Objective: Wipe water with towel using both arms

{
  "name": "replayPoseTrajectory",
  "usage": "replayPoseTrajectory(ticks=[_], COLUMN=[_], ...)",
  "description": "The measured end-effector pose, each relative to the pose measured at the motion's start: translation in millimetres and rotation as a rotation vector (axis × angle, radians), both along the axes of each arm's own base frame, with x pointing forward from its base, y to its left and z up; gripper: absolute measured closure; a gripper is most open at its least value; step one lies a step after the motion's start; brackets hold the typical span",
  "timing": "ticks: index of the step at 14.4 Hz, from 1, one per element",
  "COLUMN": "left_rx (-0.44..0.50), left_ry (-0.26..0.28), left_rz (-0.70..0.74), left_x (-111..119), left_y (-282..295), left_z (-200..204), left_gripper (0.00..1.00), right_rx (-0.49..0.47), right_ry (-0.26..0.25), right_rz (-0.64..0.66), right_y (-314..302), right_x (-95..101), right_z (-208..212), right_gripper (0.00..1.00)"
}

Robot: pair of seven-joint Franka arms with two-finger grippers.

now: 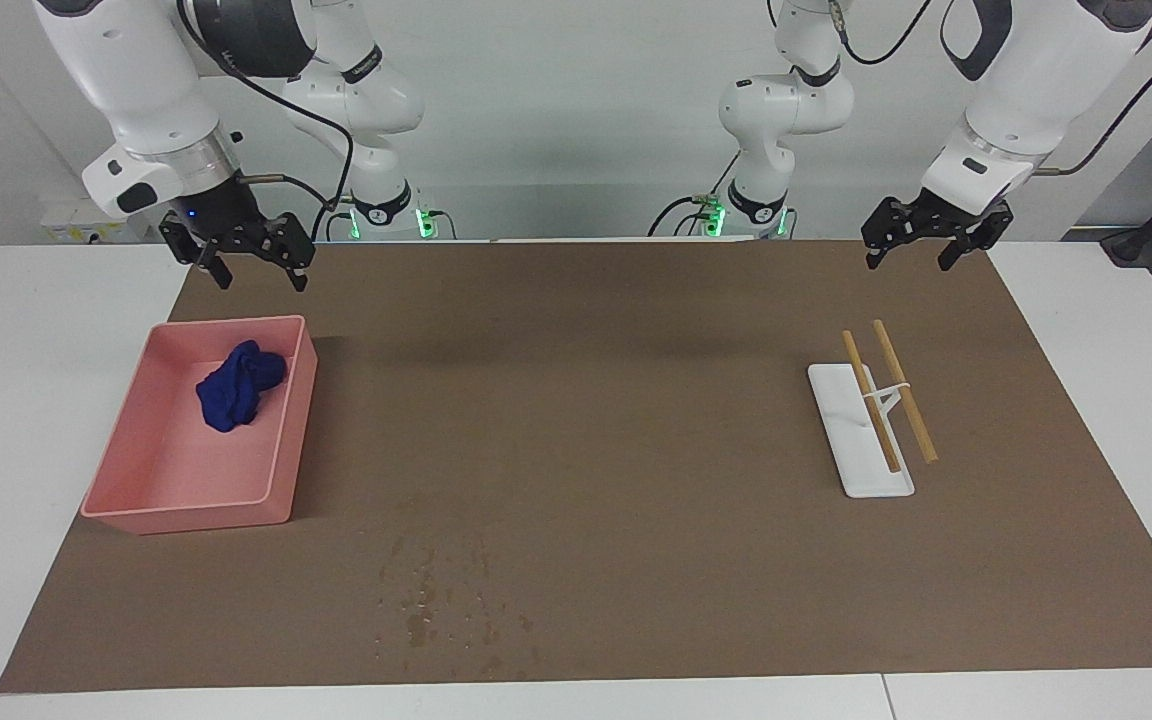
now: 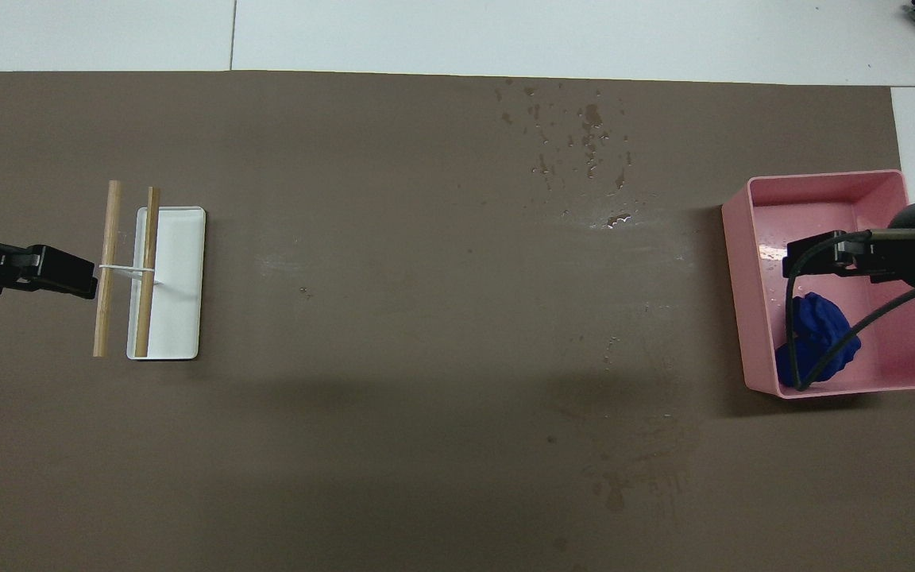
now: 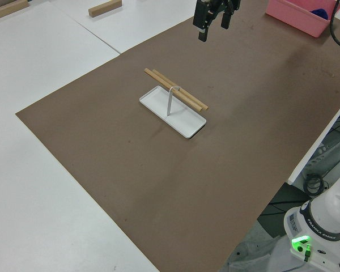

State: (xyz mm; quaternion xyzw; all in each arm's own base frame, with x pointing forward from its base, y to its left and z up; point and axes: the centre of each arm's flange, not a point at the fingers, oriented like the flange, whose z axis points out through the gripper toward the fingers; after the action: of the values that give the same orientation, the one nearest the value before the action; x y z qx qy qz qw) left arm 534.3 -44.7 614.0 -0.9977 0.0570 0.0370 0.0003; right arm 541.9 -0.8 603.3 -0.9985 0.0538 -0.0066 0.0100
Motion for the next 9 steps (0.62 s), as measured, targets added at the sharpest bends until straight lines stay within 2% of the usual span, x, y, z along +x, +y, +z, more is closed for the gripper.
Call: replayPoseTrajectory(ticks=[9], left_rx=[0.000], left_ry=[0.000], left_rz=[0.000], left_x=[0.0], left_y=[0.0], left_z=[0.0], left_gripper=[0.00], right_rx=[0.001], right_ry=[0.001], right_rz=[-0.023], right_y=[-13.0], right_x=[-0.3], right_z=[-0.1], right_gripper=[0.00])
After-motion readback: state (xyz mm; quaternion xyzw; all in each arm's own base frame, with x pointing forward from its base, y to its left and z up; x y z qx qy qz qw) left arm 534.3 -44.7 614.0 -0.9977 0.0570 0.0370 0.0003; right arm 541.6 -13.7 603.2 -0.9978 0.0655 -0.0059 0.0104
